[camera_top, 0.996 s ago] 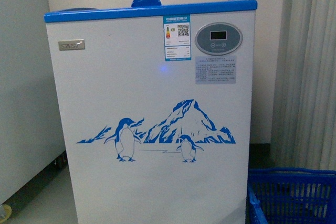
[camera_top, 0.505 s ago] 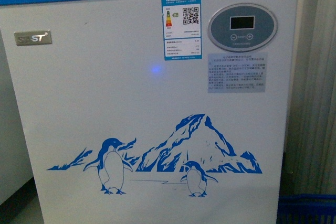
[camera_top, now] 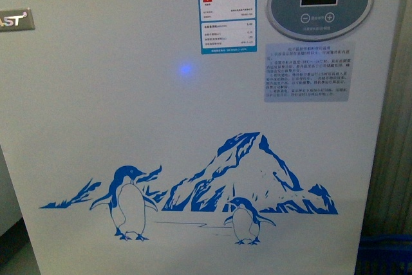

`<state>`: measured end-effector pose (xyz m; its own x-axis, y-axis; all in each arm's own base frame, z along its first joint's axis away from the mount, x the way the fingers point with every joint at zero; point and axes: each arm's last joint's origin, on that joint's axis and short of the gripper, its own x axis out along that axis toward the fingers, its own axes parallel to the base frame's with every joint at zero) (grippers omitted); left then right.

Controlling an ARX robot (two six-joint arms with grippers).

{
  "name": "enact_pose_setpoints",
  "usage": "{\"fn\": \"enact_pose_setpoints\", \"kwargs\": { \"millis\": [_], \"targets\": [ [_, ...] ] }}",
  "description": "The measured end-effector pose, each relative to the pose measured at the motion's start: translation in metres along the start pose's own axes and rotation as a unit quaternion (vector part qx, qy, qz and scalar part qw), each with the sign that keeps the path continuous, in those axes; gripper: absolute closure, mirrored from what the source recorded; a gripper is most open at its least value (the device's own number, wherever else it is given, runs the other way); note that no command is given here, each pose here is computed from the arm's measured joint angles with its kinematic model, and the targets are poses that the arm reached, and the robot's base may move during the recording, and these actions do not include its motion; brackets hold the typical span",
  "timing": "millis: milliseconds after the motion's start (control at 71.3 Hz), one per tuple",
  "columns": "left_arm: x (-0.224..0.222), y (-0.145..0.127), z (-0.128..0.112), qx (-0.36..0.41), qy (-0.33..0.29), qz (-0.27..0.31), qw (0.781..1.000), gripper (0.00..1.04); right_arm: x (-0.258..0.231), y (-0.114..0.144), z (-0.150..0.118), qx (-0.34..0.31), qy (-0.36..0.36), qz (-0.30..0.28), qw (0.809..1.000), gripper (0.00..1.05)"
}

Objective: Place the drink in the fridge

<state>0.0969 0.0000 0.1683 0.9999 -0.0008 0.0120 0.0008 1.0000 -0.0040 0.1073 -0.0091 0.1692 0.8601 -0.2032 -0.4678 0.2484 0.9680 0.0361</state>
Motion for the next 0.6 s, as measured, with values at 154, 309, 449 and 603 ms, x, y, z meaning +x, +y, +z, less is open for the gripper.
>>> {"fn": "enact_pose_setpoints", "kwargs": {
  "millis": [154, 309, 449, 603],
  "targets": [
    [0.000, 0.000, 0.000, 0.000, 0.000, 0.000, 1.000, 0.08, 0.058, -0.015, 0.003, 0.033, 0.117, -0.078, 0.989, 0.08],
    [0.000, 0.000, 0.000, 0.000, 0.000, 0.000, 1.000, 0.08, 0.126, -0.034, -0.006, 0.066, 0.164, -0.114, 0.978, 0.08],
    [0.000, 0.000, 0.000, 0.000, 0.000, 0.000, 1.000, 0.08, 0.178, -0.042, -0.032, 0.086, 0.215, -0.121, 0.965, 0.08],
    [0.000, 0.000, 0.000, 0.000, 0.000, 0.000, 1.000, 0.08, 0.234, -0.044, -0.076, 0.096, 0.272, -0.129, 0.949, 0.08]
  ]
}}
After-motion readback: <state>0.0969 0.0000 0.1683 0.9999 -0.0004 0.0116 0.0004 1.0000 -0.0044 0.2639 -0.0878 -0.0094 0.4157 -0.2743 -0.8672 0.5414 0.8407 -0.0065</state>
